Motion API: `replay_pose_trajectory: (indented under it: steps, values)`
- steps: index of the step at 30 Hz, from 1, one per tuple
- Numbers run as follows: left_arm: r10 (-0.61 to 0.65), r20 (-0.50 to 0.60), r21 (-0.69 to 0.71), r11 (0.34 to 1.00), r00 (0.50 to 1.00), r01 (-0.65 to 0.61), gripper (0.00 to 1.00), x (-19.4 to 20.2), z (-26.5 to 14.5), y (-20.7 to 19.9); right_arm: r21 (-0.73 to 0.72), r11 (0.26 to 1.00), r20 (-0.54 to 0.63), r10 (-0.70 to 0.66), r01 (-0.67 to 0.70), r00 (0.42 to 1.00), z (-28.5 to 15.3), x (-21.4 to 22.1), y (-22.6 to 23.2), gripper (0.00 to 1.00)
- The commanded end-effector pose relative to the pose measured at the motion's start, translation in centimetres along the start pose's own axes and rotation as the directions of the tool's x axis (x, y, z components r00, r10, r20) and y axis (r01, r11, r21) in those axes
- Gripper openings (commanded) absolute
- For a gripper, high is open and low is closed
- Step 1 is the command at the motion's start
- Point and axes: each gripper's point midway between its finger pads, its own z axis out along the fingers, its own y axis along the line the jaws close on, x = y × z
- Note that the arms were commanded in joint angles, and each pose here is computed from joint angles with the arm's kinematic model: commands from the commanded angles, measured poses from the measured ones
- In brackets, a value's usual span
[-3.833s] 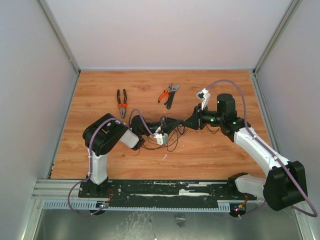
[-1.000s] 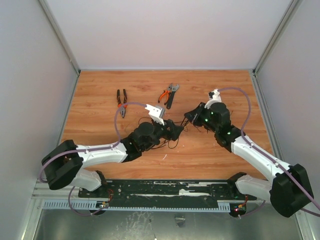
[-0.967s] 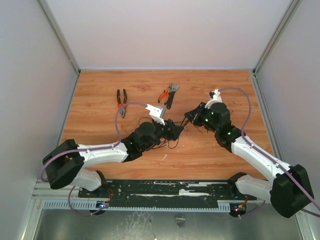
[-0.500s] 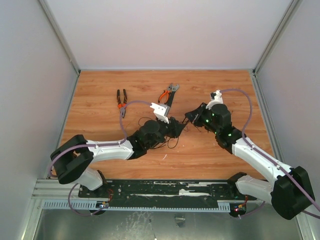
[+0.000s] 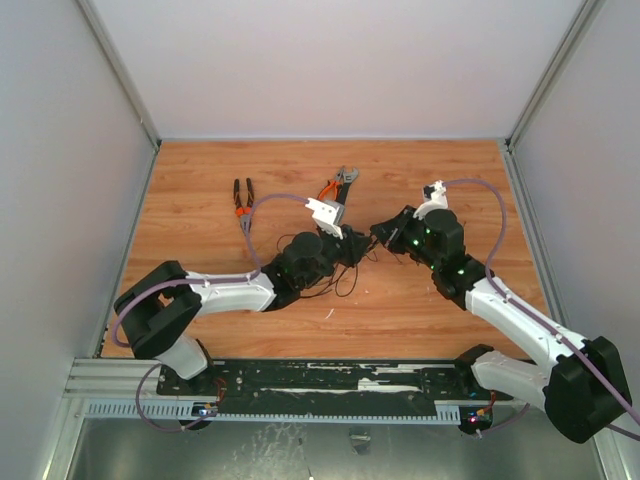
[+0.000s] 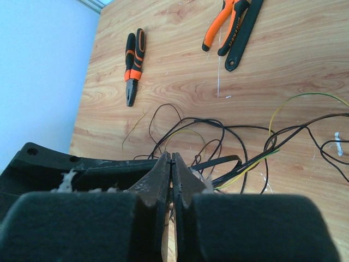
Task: Zip-tie the wires
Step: Tie the cable at the center of the board.
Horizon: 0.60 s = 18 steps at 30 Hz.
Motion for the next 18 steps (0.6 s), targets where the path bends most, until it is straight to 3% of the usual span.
replay_pose_trajectory:
  steps: [1, 18]
  values:
    - [-0.015, 0.049, 0.051, 0.999, 0.999, 0.012, 0.32, -1.5, 0.8, -1.2, -0.019, 1.000, 0.038, 0.016, -0.015, 0.999, -0.2, -0.4, 0.5, 0.00]
    - [0.009, 0.064, 0.061, 0.998, 0.998, -0.012, 0.25, -1.6, 1.8, -1.3, -0.026, 0.999, 0.034, 0.039, -0.039, 0.999, -0.3, 0.0, 0.4, 0.00]
